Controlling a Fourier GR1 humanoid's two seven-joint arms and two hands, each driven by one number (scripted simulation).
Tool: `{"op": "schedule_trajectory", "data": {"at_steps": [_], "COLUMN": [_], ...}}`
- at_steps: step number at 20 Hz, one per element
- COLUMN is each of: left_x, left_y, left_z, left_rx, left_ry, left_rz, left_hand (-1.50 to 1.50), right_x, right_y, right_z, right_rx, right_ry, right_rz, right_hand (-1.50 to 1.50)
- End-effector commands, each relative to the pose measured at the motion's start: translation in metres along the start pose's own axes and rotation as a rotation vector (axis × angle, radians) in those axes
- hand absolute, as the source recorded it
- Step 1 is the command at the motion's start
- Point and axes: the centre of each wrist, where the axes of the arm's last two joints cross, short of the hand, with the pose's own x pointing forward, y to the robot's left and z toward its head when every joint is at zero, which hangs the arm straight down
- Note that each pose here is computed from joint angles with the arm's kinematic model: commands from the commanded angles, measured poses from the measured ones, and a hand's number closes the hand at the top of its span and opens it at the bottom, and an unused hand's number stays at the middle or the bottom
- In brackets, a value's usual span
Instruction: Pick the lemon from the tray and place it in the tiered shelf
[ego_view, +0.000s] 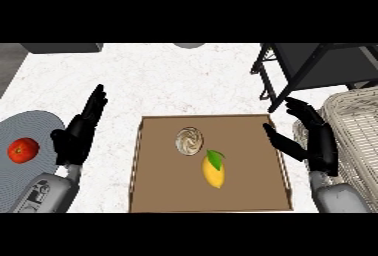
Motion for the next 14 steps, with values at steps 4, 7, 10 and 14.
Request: {"op": "schedule_trajectory", "data": {"at_steps": [4,7,10,14], "left_x": [0.009,0.017,0.004,0.005], "left_y": [-0.021,-0.018,-0.042,-0.035], "left_z": [0.003,0.0,0.006,0.01], "left_rx": [-0.078,-0.094,-0.077,-0.097], "left_ry": [0.008,0.012,0.028,0.024], "left_rz": [-0.005,0.003,0.001,0.002], "left_hand": [0.0,0.0,0.0,0.0], "right_x": [-0.034,-0.039,-0.026,0.023], "right_y": [0.022,-0.004,-0.01,-0.011], "right_z": [0.042,0.044,0.033,0.032], "right_rx": [-0.24,-0.094,0.128,0.225], "right_ry": [-0.126,-0.159,-0.105,-0.101], "right_rz": [-0.127,-0.193,-0.038,0.107], "right_hand": [-1.5,-1.5,-1.5,-1.5]}}
